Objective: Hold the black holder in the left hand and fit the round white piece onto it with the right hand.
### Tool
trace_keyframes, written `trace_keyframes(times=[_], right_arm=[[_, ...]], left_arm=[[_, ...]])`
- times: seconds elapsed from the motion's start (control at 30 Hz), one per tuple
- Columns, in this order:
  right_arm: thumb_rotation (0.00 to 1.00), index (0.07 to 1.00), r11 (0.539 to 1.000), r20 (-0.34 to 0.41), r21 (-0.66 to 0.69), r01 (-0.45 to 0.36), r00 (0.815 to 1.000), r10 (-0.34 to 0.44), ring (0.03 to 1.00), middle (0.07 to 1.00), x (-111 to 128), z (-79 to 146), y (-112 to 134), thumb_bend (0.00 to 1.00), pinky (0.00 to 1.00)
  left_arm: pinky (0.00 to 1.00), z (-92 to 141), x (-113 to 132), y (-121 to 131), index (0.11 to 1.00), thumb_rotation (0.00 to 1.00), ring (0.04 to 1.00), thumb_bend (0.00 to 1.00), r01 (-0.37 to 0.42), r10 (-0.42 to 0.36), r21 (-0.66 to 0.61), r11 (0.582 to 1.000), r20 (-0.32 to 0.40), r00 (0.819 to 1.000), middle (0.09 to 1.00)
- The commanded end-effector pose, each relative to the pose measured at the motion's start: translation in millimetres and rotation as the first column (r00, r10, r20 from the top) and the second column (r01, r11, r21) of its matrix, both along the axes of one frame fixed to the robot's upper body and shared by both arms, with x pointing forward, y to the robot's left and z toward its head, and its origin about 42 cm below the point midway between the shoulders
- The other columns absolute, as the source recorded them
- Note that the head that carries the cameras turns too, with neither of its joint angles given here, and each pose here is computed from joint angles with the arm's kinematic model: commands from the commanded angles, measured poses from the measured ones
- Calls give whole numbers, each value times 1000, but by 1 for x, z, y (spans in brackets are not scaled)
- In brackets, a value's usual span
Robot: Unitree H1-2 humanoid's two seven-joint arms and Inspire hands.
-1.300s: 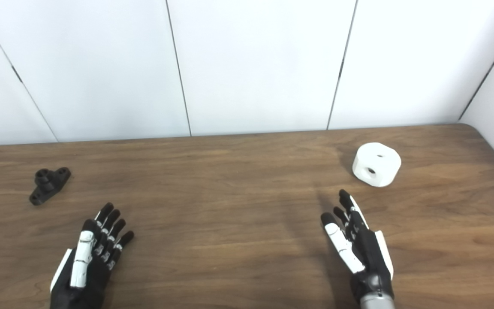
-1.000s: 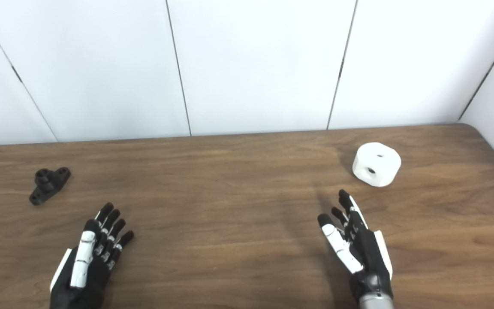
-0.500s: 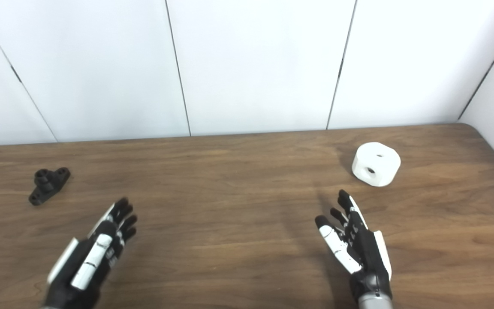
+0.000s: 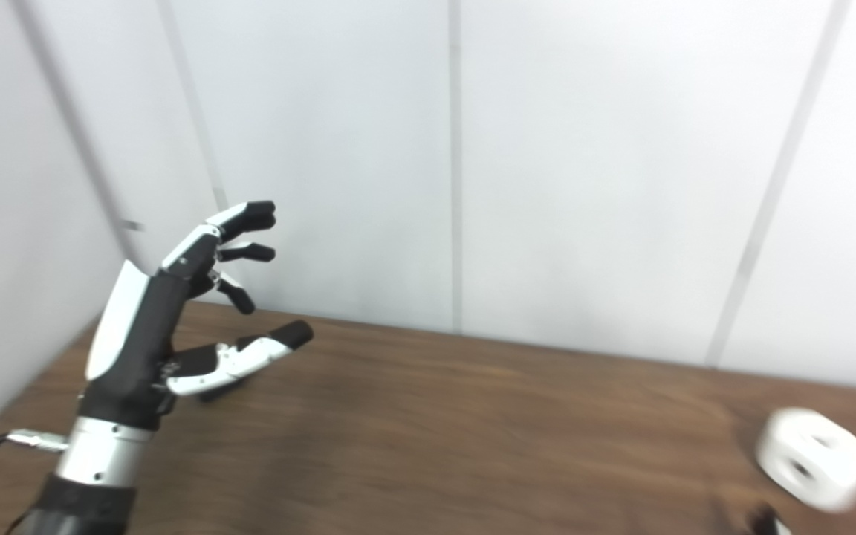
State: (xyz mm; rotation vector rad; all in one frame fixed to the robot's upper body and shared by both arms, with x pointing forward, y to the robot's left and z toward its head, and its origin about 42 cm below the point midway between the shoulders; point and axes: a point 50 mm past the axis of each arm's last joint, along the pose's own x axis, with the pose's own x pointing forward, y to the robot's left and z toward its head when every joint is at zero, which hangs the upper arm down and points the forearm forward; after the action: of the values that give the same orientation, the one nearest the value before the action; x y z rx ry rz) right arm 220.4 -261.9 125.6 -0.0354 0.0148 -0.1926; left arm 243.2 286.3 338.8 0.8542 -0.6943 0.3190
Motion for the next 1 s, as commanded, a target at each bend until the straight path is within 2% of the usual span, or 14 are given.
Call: trace_keyframes(times=[0.0, 0.1, 0.2, 0.27, 0.33, 0.4, 0.43, 0.53, 0.6, 0.63, 0.7, 0.77, 0.83, 0.97], right_arm=[[384, 976, 992, -75, -115, 46, 996, -55, 996, 1000, -20, -12, -26, 247, 780], [347, 978, 992, -76, -114, 50, 995, -59, 998, 1000, -18, -14, -33, 243, 778], [203, 996, 996, -66, -72, 48, 996, -53, 975, 993, -16, -15, -41, 232, 768], [104, 1000, 999, -54, -19, 29, 998, -30, 990, 997, -17, -15, -44, 216, 817], [34, 1000, 1000, -50, -5, 15, 999, -15, 998, 1000, -18, -15, -47, 208, 847], [6, 1000, 1000, -55, -13, 20, 998, -21, 999, 1000, -19, -15, -51, 211, 841], [3, 1000, 999, -63, -16, 28, 998, -29, 999, 1000, -19, -14, -53, 213, 838], [2, 1000, 999, -72, -18, 29, 997, -30, 996, 1000, -21, -11, -54, 229, 853], [1, 1000, 999, -73, -23, 24, 997, -26, 999, 1000, -22, -9, -55, 234, 862], [0, 1000, 1000, -70, -16, 21, 997, -22, 999, 1000, -23, -9, -56, 235, 861], [0, 1000, 1000, -62, 3, 18, 998, -17, 1000, 1000, -25, -10, -56, 248, 881], [0, 1000, 1000, -59, -10, 22, 998, -23, 993, 1000, -26, -11, -57, 260, 866], [0, 1000, 1000, -56, -11, 27, 998, -27, 976, 1000, -27, -13, -59, 277, 842], [0, 1000, 1000, -49, 7, 15, 999, -14, 998, 1000, -28, -15, -61, 300, 891]], left_arm=[[449, 20, -6, -1, 754, 432, 702, 876, -48, 25, 103, 994, 213, 977, 766], [484, 25, -6, -2, 760, 482, 688, 790, -170, 119, 154, 973, 296, 948, 745], [513, 22, -4, -3, 753, 417, 714, 757, -261, 218, 137, 956, 266, 939, 762], [511, 13, 2, 3, 792, 412, 736, 756, -336, 311, 136, 932, 176, 934, 795], [538, 2, 8, 13, 850, 437, 781, 766, -408, 402, 159, 899, 67, 913, 837], [585, -8, 13, 21, 887, 454, 835, 845, -445, 454, 168, 880, -22, 891, 871], [595, -15, 17, 27, 894, 456, 845, 861, -452, 467, 161, 877, -68, 882, 877], [766, -36, 26, 40, 897, 472, 877, 884, -468, 485, 131, 874, -179, 856, 890], [805, -50, 32, 47, 899, 491, 880, 882, -477, 494, 128, 870, -234, 837, 896], [818, -59, 36, 51, 901, 495, 883, 880, -483, 499, 130, 866, -277, 821, 899], [930, -72, 42, 58, 931, 507, 925, 881, -492, 504, 129, 861, -346, 792, 935], [961, -87, 52, 65, 941, 526, 939, 896, -507, 516, 141, 850, -415, 749, 950], [953, -97, 59, 69, 946, 564, 945, 915, -515, 524, 156, 843, -457, 719, 963], [992, -114, 73, 75, 960, 560, 982, 917, -523, 519, 156, 838, -526, 674, 998]])
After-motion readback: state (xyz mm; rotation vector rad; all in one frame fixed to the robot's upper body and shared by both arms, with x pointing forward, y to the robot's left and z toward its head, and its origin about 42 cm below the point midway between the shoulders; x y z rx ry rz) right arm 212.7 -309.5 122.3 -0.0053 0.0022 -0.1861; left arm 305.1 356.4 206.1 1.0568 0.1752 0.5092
